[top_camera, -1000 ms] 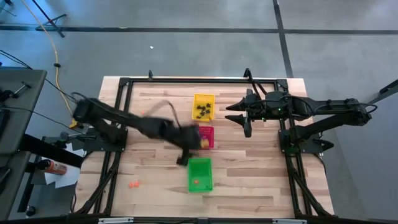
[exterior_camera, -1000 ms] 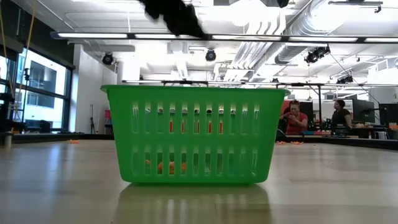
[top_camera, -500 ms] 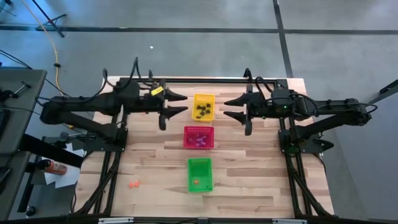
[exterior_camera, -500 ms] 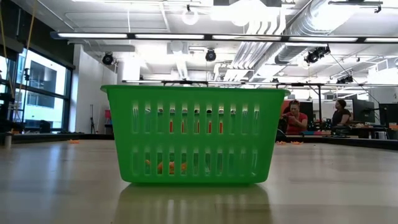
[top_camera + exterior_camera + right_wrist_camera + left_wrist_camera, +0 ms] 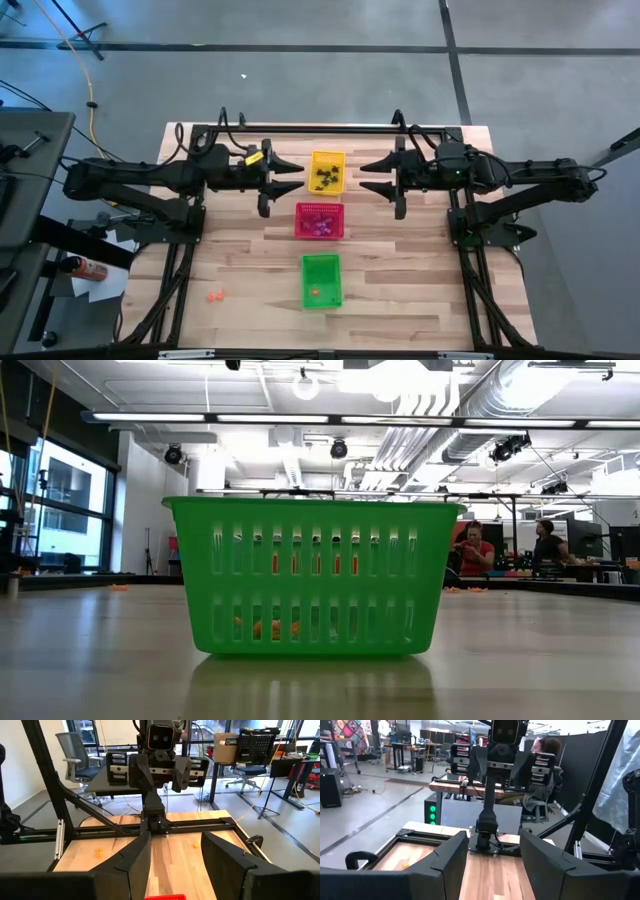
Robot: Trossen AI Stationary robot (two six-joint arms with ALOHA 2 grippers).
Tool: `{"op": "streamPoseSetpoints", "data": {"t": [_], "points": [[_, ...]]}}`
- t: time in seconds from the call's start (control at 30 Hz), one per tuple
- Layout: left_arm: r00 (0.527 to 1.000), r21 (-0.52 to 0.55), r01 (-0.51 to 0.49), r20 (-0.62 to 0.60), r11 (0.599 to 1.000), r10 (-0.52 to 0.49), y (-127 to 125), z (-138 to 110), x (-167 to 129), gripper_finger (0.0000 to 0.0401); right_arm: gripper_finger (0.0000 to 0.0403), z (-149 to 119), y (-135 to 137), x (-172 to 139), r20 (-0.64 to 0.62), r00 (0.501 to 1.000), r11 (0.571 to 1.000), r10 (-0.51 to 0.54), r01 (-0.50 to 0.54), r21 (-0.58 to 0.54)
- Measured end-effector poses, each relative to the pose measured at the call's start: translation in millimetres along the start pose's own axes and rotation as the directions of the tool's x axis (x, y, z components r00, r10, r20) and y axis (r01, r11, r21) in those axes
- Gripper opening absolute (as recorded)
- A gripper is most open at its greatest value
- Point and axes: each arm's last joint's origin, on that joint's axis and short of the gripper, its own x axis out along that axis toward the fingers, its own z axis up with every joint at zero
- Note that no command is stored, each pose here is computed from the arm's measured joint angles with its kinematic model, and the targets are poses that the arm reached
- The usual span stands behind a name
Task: Sort Halloween decoration
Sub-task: Put the orange spider toy into the green bin
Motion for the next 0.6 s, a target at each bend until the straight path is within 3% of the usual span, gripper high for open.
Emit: {"op": "streamPoseSetpoints", "data": {"t": [0.5,0.6], "points": [[1.000,-0.004,-0.004,0.006,1.000,0.004,0.1,1.4,-1.5,0.0170,0.0169,0.0,-0.1,0.0,0.000,1.000,1.000,-0.002,0.002,-0.002],[1.000,-0.005,-0.004,0.010,1.000,0.004,0.0,2.0,-1.9,0.0170,0.0169,-2.5,-1.7,-0.1,-0.024,0.998,0.997,-0.058,0.059,0.058]]}}
